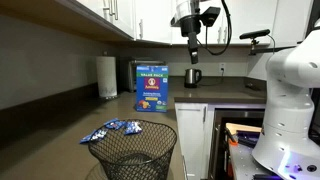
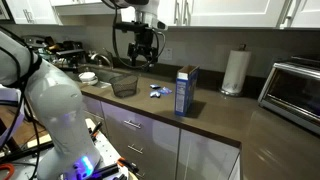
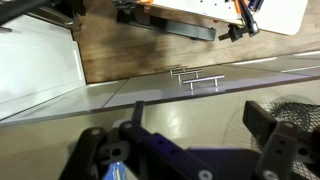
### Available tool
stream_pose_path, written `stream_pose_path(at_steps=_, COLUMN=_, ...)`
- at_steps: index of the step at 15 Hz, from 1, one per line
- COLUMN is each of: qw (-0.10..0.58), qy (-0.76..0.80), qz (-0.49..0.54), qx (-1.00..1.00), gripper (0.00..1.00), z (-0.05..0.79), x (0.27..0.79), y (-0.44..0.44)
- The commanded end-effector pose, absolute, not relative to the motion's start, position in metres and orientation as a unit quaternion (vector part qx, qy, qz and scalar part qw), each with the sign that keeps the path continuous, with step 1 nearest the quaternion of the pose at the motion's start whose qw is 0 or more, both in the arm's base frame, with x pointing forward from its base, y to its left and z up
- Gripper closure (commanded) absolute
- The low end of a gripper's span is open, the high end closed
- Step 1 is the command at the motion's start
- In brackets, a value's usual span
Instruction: Put a blue packet in the box
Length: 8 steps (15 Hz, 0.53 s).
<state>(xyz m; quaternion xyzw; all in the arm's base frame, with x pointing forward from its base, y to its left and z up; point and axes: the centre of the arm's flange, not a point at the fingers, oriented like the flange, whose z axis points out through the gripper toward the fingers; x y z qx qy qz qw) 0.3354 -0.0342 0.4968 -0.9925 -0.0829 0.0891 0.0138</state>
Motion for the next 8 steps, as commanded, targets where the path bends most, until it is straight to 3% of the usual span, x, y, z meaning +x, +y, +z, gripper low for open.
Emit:
stream_pose_path(at_steps=1, qw=0.014, qy=-0.083, qz=0.089, qx=-0.992, gripper=0.0, z=0.497, x=0.335, y=-0.034)
stream_pose_path(at_steps=8, qw=0.009, qy=-0.08, qz=0.085, qx=-0.993, gripper=0.0, z=0.486, x=0.346, y=-0.034)
